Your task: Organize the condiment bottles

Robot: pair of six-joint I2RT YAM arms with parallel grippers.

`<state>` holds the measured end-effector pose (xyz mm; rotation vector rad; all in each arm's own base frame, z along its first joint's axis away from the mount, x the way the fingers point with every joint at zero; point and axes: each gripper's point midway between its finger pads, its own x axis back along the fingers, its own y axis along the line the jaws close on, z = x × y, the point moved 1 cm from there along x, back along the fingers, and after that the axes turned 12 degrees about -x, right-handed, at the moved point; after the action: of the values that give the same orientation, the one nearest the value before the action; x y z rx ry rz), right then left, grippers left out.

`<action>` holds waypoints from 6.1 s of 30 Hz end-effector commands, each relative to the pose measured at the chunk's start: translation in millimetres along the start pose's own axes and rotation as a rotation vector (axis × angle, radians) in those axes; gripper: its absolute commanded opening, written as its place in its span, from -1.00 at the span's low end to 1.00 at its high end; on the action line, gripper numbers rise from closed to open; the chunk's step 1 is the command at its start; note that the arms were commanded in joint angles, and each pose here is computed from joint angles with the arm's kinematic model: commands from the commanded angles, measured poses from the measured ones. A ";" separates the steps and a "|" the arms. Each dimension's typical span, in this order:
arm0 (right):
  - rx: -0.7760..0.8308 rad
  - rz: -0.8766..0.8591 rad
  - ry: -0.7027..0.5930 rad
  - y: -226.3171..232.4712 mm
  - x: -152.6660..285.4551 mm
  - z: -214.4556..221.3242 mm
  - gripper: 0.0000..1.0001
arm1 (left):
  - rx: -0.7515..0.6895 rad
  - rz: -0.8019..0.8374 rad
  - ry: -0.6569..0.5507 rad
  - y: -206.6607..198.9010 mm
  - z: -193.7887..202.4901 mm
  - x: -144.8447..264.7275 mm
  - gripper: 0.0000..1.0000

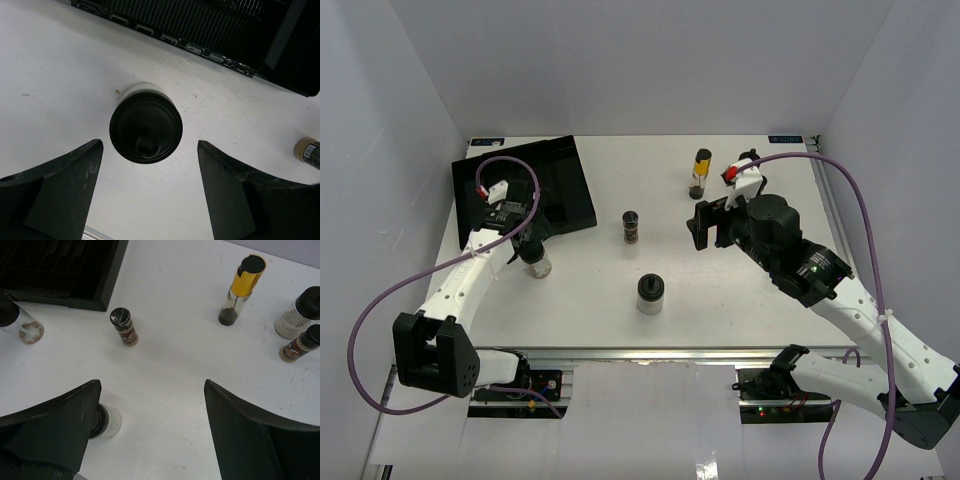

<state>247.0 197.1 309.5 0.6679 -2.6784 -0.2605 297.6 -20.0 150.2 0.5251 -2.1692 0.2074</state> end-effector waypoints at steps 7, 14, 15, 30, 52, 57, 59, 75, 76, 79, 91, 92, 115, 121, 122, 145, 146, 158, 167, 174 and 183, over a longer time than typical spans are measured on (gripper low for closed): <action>0.015 -0.027 -0.053 4.4 1.5 -10.8 0.80 | 0.020 -0.012 0.038 0.4 9.3 -23.1 0.76; 0.019 -0.022 -0.052 3.2 0.9 -9.9 0.80 | 0.014 -0.007 0.063 -1.1 18.1 -36.5 0.73; 0.020 -0.020 -0.054 2.5 1.3 -10.1 0.81 | 0.010 -0.008 0.065 -1.4 18.4 -38.6 0.73; 0.020 -0.019 -0.070 0.5 6.3 -11.6 0.80 | 0.002 0.005 0.034 0.6 -0.5 -17.1 -1.00; -0.065 -0.194 -0.050 26.5 22.6 -1.6 0.83 | 0.135 -0.106 -0.418 13.9 -252.8 2.1 -1.00; -0.083 -0.223 -0.073 28.2 24.7 2.7 0.83 | 0.177 -0.164 -0.411 45.9 -291.6 -46.2 -1.00; -0.085 -0.230 -0.084 29.3 25.0 1.1 0.83 | 0.189 -0.165 -0.406 54.3 -298.5 -62.3 -1.00; -0.091 -0.212 -0.113 24.3 27.0 -0.5 0.82 | 0.220 -0.154 -0.340 92.7 -297.2 -163.3 -1.00; -0.090 -0.209 -0.111 24.0 26.3 0.0 0.82 | 0.210 -0.146 -0.329 90.6 -294.3 -170.3 -1.00; -0.089 -0.200 -0.107 22.7 24.1 1.0 0.82 | 0.191 -0.147 -0.307 90.4 -288.7 -183.0 -1.00; -0.082 -0.169 -0.091 17.7 18.8 7.3 0.81 | 0.158 -0.105 -0.222 88.4 -267.5 -222.3 0.14; -0.081 -0.167 -0.090 17.3 18.1 7.8 0.81 | 0.156 -0.110 -0.223 89.4 -267.7 -221.8 0.34; -0.047 -0.107 -0.007 8.4 15.5 19.7 0.81 | -0.032 0.308 -0.268 -1.1 -245.5 -28.1 0.95; -0.067 -0.110 0.048 6.7 14.9 39.1 0.80 | -0.328 0.616 -0.236 -112.0 -146.9 41.6 0.94; -0.069 -0.111 0.058 6.6 14.6 42.4 0.80 | -0.361 0.651 -0.226 -122.2 -130.7 51.1 0.93; -0.037 0.001 0.041 -18.0 26.7 43.1 0.80 | -0.883 1.031 -0.219 -202.9 93.7 172.2 0.92; -0.035 0.005 0.039 -18.8 27.0 42.7 0.81 | -0.894 1.026 -0.216 -205.0 98.5 171.5 0.92; -0.016 0.023 0.023 -22.2 30.2 36.3 0.80 | -1.000 0.924 -0.127 -224.3 152.6 140.0 0.90; -0.012 0.030 0.006 -25.3 34.7 35.0 0.80 | -1.020 0.846 -0.061 -220.8 177.5 120.0 0.87; -0.012 0.028 0.004 -26.1 34.5 37.3 0.80 | -1.035 0.814 -0.031 -220.2 191.2 109.9 0.82; -0.013 0.030 -0.004 -27.4 35.8 37.5 0.81 | -1.005 0.770 0.016 -217.4 201.7 99.7 -0.20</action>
<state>212.8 162.3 263.5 0.6154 -2.6315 -0.2480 197.6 -313.8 105.7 -0.9246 -2.0430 -0.4860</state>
